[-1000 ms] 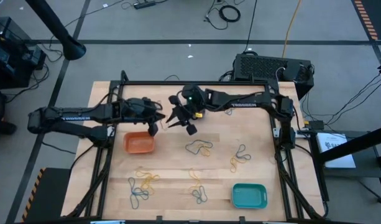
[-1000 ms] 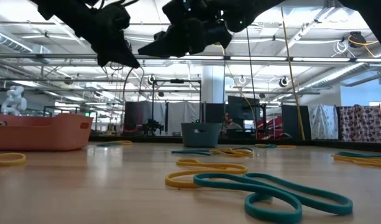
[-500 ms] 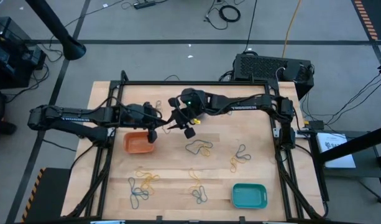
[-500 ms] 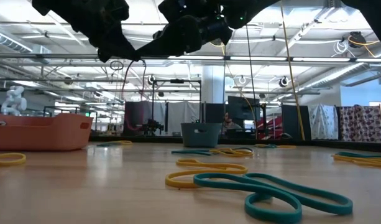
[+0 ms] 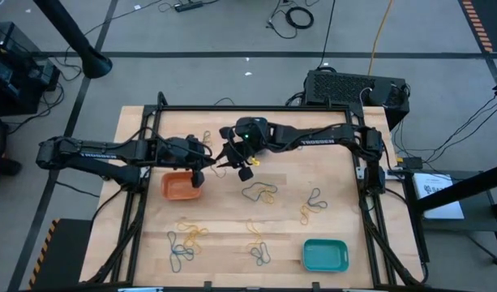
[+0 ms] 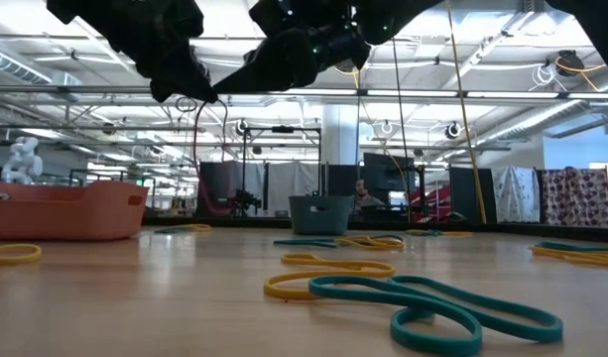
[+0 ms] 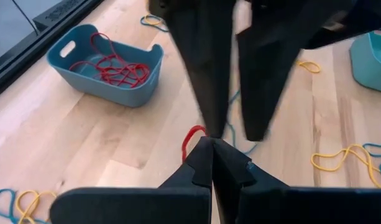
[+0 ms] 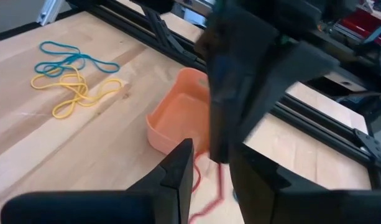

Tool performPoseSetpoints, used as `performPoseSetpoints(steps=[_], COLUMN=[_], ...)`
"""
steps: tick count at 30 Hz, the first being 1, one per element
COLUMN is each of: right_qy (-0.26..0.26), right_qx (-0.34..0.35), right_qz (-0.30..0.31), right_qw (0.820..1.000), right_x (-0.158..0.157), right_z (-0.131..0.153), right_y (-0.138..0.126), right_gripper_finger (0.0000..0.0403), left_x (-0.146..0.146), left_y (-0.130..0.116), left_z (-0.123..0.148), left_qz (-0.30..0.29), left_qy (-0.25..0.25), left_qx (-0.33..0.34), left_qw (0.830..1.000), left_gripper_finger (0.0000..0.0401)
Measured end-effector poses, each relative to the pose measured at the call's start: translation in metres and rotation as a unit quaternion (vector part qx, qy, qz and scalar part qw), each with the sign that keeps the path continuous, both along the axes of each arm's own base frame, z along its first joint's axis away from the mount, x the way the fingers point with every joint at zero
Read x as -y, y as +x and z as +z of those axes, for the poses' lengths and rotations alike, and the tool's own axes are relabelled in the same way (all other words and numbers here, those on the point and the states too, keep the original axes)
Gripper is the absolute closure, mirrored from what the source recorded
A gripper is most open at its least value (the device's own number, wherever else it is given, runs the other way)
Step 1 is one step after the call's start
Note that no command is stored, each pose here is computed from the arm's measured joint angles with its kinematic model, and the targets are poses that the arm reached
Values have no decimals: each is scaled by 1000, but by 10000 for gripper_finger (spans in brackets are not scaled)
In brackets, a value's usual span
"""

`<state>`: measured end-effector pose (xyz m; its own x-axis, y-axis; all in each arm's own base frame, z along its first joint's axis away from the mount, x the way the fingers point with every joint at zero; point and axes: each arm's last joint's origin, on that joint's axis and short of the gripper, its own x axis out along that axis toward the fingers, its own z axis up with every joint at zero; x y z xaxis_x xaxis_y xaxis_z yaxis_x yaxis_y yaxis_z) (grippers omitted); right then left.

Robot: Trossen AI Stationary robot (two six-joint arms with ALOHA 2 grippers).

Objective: Sort rubber bands into baskets
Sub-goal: Put the red rubber band into the blue bin

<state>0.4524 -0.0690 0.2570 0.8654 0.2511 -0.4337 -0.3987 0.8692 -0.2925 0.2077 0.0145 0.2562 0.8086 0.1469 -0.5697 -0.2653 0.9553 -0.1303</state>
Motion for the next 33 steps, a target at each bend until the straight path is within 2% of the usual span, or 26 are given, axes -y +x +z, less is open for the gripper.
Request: performPoseSetpoints(steps=[13,20,23,28,33], right_qy=[-4,19,7,-11,-5], right_qx=[-21,-37,-43,-66,-84], right_qz=[-21,-34,-57,-75,-91], right_qw=[1000,999,997,995,992], right_x=[1,1,3,4,4], right_z=[-3,-5,-6,-10,-11], right_y=[-2,-2,-3,-5,-7], right_gripper_finger=[307,311,331,394,400], left_x=[0,0,0,0,-2], left_y=[3,3,3,3,2], left_z=[4,4,4,4,2], left_qz=[-13,-15,-15,-14,13], left_qy=[3,7,7,7,32], left_qx=[22,25,25,25,11], left_qw=[1000,1000,1000,1000,999], left_gripper_finger=[399,399,399,396,356])
